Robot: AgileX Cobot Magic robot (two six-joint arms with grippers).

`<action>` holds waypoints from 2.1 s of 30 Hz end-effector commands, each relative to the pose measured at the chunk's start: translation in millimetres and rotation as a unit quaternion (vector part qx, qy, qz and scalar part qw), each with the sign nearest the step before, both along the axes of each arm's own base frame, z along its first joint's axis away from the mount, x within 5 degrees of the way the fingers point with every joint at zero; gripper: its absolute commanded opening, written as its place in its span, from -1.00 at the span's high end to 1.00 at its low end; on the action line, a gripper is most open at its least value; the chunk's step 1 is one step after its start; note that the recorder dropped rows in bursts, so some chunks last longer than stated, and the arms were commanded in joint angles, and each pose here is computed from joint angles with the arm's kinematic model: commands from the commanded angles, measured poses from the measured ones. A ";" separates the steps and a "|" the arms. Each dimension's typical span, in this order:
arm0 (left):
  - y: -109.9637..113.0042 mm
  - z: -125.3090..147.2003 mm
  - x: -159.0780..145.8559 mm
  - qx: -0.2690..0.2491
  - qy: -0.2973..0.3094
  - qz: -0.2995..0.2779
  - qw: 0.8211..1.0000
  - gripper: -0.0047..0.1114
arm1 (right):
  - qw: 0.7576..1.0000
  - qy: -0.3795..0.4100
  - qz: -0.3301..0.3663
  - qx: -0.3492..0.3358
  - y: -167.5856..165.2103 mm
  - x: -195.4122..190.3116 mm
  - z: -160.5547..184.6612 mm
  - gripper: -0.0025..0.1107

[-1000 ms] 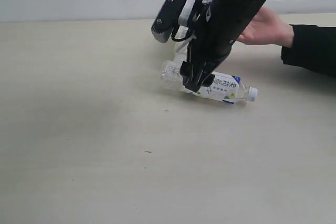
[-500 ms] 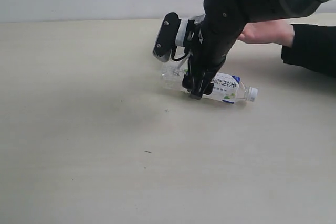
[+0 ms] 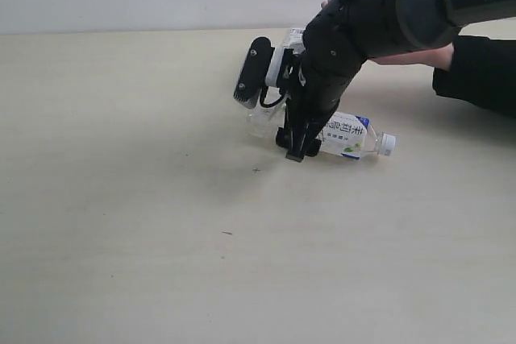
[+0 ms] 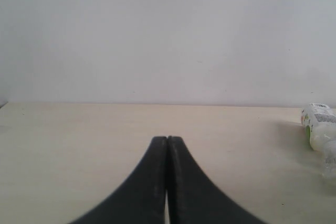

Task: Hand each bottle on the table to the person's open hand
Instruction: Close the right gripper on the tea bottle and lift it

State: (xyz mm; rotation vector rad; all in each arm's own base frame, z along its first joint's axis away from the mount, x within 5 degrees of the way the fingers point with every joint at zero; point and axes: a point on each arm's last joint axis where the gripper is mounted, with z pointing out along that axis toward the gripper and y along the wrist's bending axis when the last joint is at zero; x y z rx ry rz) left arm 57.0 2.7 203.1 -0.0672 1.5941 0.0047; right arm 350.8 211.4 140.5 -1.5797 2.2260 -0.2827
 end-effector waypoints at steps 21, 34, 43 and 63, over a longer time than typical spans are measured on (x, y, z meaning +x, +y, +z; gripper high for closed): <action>-0.2 0.9 -0.6 -0.001 -0.006 -0.002 1.000 0.92 | 1.000 0.012 -0.017 -0.015 -0.2 1.0 -11.8 0.64; -0.2 0.9 -0.6 -0.001 -0.006 -0.002 1.000 0.92 | 0.999 0.012 -0.036 -0.005 1.9 -21.8 46.3 0.96; -0.2 0.9 -0.6 -0.001 -0.006 -0.002 1.000 0.92 | 0.981 0.095 -0.154 0.070 -10.3 -78.3 135.2 0.96; -0.2 0.9 -0.6 -0.001 -0.006 -0.002 1.000 0.92 | 0.891 0.007 -0.412 0.191 -101.2 -66.4 216.0 0.96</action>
